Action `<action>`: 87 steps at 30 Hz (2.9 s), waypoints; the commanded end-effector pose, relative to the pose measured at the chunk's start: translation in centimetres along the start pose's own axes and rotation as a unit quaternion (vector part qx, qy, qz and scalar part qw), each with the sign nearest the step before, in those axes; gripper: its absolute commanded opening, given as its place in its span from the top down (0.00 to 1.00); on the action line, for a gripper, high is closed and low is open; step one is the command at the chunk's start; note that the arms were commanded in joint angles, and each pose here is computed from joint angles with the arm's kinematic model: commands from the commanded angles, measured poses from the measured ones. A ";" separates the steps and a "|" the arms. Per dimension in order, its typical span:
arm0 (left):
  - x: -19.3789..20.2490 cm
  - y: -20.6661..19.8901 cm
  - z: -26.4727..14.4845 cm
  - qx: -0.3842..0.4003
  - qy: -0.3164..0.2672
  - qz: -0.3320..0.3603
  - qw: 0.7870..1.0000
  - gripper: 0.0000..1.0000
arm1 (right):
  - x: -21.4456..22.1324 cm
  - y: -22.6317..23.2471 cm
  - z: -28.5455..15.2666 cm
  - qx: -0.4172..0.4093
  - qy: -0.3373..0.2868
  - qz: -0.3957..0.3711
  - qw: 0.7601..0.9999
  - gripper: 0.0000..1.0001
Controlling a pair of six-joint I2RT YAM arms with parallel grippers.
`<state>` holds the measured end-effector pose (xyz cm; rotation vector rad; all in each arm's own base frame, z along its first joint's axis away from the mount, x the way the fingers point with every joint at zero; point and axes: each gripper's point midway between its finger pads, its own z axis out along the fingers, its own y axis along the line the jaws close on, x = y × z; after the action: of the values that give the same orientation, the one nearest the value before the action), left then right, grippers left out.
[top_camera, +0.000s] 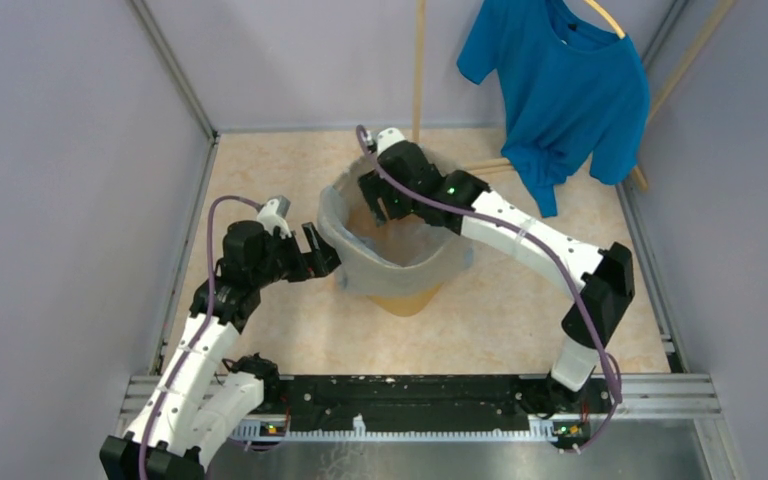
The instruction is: Put the trash bags into the trash bin
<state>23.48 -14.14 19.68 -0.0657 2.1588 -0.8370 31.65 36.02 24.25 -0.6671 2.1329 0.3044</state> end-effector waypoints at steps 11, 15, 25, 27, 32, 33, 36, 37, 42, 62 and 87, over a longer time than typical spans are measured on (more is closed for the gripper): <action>-0.7 -1.0 -0.2 0.025 -0.014 0.025 0.999 0.02 | -6.9 -7.0 3.9 0.152 -0.099 -0.015 0.983 0.81; -0.6 -0.8 -0.5 0.019 -0.016 0.028 0.999 0.02 | -7.6 -7.4 5.3 0.178 -0.102 -0.019 0.978 0.89; -0.2 -0.2 -0.1 0.012 -0.012 0.026 1.000 0.02 | -3.9 -5.1 0.1 0.098 -0.056 -0.002 0.994 0.44; -0.1 -0.1 0.2 0.011 -0.007 0.025 1.000 0.02 | -2.3 -4.4 -0.4 0.070 -0.042 0.008 0.997 0.39; 0.0 -0.1 0.4 0.014 -0.005 0.020 1.000 0.02 | 2.1 -3.5 1.5 0.050 0.011 0.006 0.999 0.38; 0.0 -0.2 0.3 0.015 -0.005 0.019 1.000 0.02 | 2.9 -3.2 2.2 0.046 0.025 0.005 0.999 0.39; -0.1 -0.4 0.1 0.016 -0.008 0.018 1.000 0.02 | 5.0 -2.2 4.5 0.031 0.056 0.004 0.998 0.39; -0.1 -0.4 0.0 0.015 -0.009 0.019 1.000 0.02 | 5.5 -2.0 5.2 0.028 0.062 0.004 0.998 0.38; -0.1 -0.1 -0.4 0.006 -0.011 0.023 1.000 0.02 | 8.1 -1.3 8.0 0.023 0.087 0.009 0.996 0.34; 0.2 0.1 -0.4 0.002 -0.011 0.012 1.000 0.02 | 2.6 -1.9 3.0 0.023 0.016 0.042 0.999 0.22; -1.4 -1.3 -3.1 -0.003 -0.040 0.017 0.999 0.02 | 4.5 -0.8 10.5 0.033 0.044 0.027 0.998 0.16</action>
<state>21.68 -13.05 20.35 -0.0758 2.1440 -0.7917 35.74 37.06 11.67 -0.6325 2.3072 0.1959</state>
